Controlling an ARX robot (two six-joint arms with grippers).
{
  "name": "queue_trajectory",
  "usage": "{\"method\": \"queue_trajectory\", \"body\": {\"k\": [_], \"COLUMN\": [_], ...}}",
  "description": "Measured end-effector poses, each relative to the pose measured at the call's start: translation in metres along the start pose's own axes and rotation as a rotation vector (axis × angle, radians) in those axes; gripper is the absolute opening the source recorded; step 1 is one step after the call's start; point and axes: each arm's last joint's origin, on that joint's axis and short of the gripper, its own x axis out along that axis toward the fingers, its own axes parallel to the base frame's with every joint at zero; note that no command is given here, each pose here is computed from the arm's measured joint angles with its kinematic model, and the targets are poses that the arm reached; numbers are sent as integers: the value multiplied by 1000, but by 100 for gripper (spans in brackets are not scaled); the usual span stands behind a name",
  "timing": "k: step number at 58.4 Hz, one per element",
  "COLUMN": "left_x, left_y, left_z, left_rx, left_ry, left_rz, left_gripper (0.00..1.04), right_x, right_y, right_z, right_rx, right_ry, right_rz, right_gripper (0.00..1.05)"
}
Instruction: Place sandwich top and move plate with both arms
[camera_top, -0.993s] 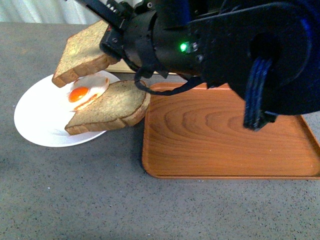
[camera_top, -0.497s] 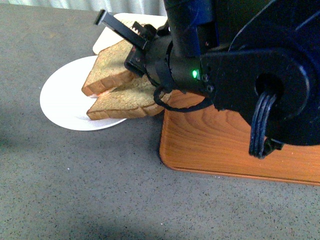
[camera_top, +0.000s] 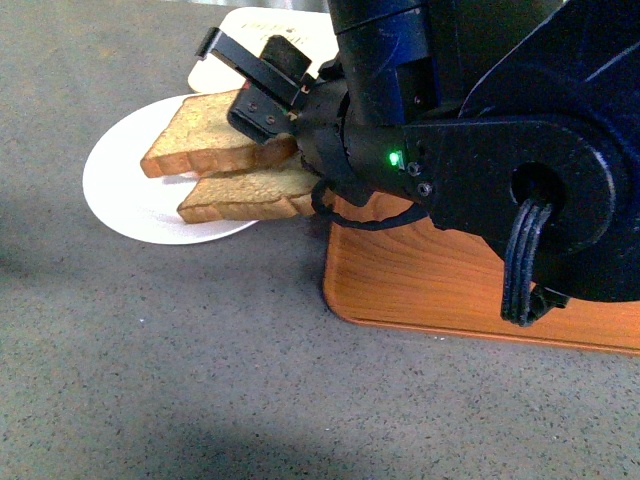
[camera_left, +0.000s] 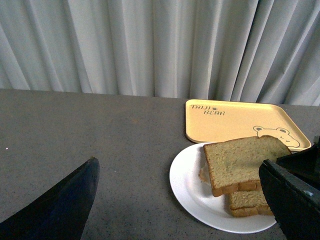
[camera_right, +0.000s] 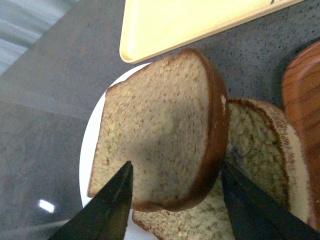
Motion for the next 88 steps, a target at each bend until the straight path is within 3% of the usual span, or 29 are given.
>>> {"method": "queue_trajectory", "body": {"k": [14,37,43,47,50,68,88], "left_x": [0,0,0,0,0,0,0], "left_y": [0,0,0,0,0,0,0], "left_z": [0,0,0,0,0,0,0], "left_rx": [0,0,0,0,0,0,0], "left_ry": [0,0,0,0,0,0,0], "left_rz": [0,0,0,1,0,0,0], "left_gripper": [96,96,96,96,96,96,96], "right_x": [-38,-133,-161,-189,-204,-245,-270], "right_y": [-9,-28,-51,-72,-80,-113,-131], "right_z": [24,69,74,75,73,56,40], "right_rx": [28,-113,-294,-468,-527,-631,-637], "right_ry": [-101,-362,-614,-643,-656,-637,-647], "right_rz": [-18,-104,-223,-312,-337,-364,-372], "right_gripper": [96,96,79,65,56,1,2]}}
